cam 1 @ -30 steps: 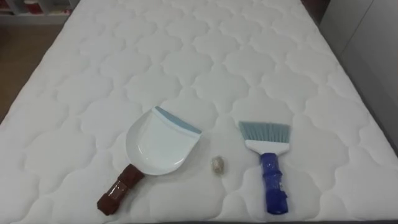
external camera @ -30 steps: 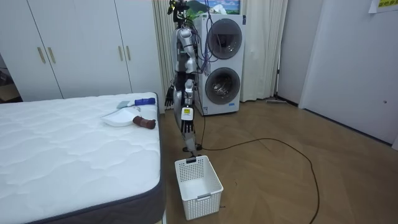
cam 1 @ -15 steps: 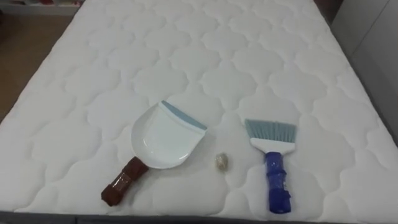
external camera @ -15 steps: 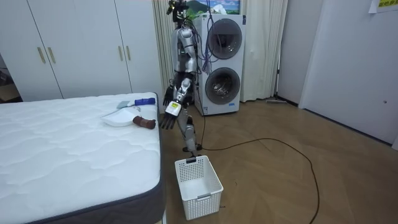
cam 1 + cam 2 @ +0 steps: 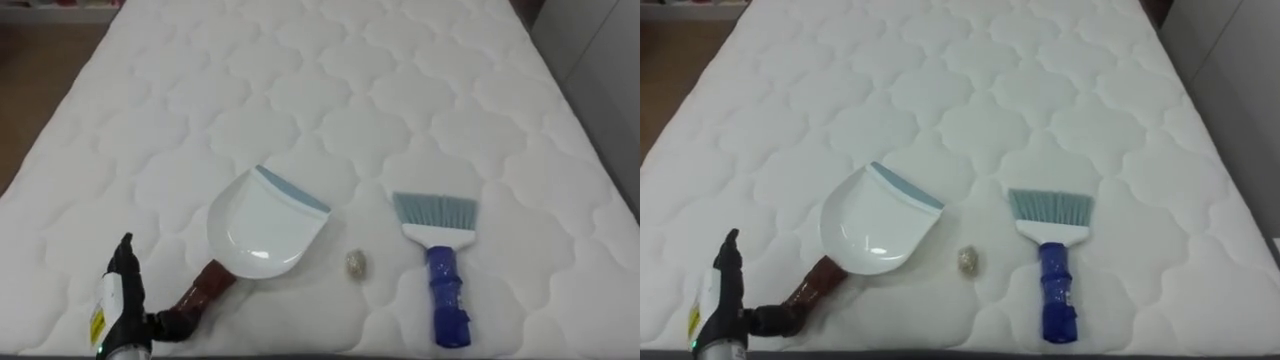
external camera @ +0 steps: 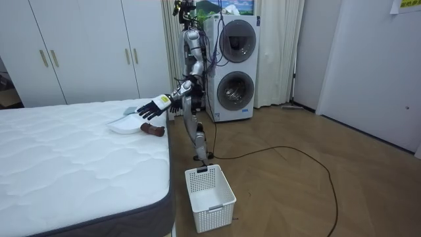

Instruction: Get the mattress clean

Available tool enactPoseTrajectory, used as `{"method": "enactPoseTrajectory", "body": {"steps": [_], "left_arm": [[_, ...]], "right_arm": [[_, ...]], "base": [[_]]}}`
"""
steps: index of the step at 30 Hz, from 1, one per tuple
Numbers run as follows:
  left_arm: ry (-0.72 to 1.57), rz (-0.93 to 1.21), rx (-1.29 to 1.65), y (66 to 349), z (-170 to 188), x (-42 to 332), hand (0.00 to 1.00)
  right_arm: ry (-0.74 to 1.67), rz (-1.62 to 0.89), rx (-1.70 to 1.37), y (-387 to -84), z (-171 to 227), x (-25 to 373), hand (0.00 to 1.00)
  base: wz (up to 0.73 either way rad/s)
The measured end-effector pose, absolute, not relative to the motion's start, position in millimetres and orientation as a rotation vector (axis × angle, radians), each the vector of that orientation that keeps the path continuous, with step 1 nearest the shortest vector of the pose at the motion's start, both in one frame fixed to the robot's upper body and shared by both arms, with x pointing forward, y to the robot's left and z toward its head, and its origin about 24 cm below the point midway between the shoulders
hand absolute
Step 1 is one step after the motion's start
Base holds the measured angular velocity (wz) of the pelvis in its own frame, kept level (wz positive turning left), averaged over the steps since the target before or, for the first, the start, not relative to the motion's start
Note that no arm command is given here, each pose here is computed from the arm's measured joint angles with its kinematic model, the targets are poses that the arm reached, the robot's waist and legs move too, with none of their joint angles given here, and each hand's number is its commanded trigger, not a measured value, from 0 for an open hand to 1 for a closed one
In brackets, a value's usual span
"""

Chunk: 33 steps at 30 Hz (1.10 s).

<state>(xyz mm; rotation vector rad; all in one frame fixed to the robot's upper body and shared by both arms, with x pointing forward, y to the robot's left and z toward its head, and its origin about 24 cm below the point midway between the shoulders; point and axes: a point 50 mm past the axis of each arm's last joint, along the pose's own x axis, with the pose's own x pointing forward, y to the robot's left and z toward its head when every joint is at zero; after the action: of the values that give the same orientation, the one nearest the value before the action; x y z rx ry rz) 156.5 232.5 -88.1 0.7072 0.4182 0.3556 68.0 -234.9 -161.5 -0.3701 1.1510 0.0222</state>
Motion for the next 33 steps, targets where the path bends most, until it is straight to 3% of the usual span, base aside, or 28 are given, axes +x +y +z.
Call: {"method": "enactPoseTrajectory", "body": {"steps": [7,20,33], "left_arm": [[0.336,0.328,0.712,224.7,-79.0,174.9,0.0],[0.376,0.213,0.731,210.2,-89.4,170.6,0.0],[0.497,0.18,0.764,214.2,-108.9,162.0,0.0]], "right_arm": [[1.155,0.05,-0.378,-235.0,-161.5,68.7,0.0],[1.148,0.061,-0.382,-231.0,-161.5,77.7,0.0],[1.133,0.03,-0.38,-232.0,-160.2,85.4,0.0]], "base": [[0.0],[-0.01],[0.02]]}}
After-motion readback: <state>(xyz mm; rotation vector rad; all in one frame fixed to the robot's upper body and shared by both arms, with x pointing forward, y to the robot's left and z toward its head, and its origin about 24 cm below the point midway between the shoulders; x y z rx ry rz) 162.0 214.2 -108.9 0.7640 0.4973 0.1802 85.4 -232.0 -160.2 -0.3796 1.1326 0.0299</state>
